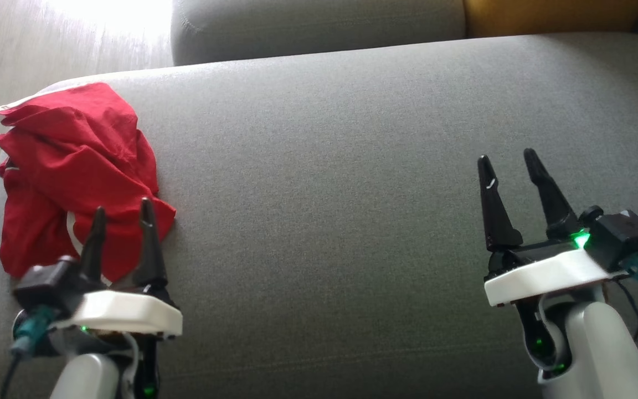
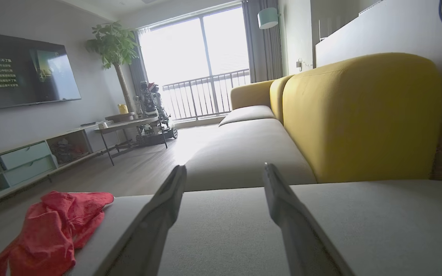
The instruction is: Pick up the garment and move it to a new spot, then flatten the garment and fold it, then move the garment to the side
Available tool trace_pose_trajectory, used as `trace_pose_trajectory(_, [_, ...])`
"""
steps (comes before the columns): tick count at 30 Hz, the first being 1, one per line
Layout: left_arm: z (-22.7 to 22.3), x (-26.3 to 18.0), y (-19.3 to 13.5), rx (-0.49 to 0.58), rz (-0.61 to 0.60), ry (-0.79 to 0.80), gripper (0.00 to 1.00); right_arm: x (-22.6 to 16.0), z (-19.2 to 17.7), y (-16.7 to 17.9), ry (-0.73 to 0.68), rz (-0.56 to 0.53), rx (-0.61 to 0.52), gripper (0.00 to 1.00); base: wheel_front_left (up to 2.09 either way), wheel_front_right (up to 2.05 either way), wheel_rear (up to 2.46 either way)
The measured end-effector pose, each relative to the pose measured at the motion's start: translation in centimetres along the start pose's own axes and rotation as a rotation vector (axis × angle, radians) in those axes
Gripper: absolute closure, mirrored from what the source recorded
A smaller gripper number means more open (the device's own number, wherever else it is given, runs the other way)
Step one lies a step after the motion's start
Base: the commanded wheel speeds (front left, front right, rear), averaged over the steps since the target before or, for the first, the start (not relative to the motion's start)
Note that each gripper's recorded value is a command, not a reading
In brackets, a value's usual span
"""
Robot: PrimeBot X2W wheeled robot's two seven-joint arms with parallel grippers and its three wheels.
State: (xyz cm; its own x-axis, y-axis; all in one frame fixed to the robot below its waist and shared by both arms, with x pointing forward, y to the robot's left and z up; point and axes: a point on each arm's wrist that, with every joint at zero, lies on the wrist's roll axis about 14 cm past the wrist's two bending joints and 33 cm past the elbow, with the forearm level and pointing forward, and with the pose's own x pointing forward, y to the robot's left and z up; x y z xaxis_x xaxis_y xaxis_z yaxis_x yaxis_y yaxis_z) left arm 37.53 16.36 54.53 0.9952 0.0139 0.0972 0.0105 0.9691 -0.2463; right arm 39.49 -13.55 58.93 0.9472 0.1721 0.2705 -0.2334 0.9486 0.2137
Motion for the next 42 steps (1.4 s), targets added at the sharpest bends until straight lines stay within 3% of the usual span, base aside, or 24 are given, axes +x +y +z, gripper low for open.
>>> trace_pose_trajectory(20, [-1.5,-1.2,-2.5,0.239,-0.088,-0.012,0.0,-0.7,-0.4,-1.6,0.0,-0.031,-0.175,0.0,0.0,0.0,0.0])
trace_pose_trajectory(25, [-1.5,-1.3,-2.8,0.246,-0.093,-0.024,0.0,-0.8,-0.8,-1.7,0.006,-0.032,-0.178,0.0,0.0,0.0,0.0])
trace_pose_trajectory(27, [-1.5,-1.3,-2.8,0.238,-0.088,-0.028,0.0,-1.1,-1.5,-2.5,0.019,-0.066,-0.112,0.0,0.0,0.0,0.0])
trace_pose_trajectory(34, [-1.7,-1.4,-3.1,0.245,-0.104,-0.04,0.0,-2.8,-5.6,-2.8,0.15,-0.063,-0.165,0.0,0.0,0.0,0.0])
trace_pose_trajectory(42, [-4.0,-2.2,-2.9,0.234,-0.113,0.026,0.0,-2.9,-6.2,-2.5,0.168,-0.039,-0.212,0.0,0.0,0.0,0.0])
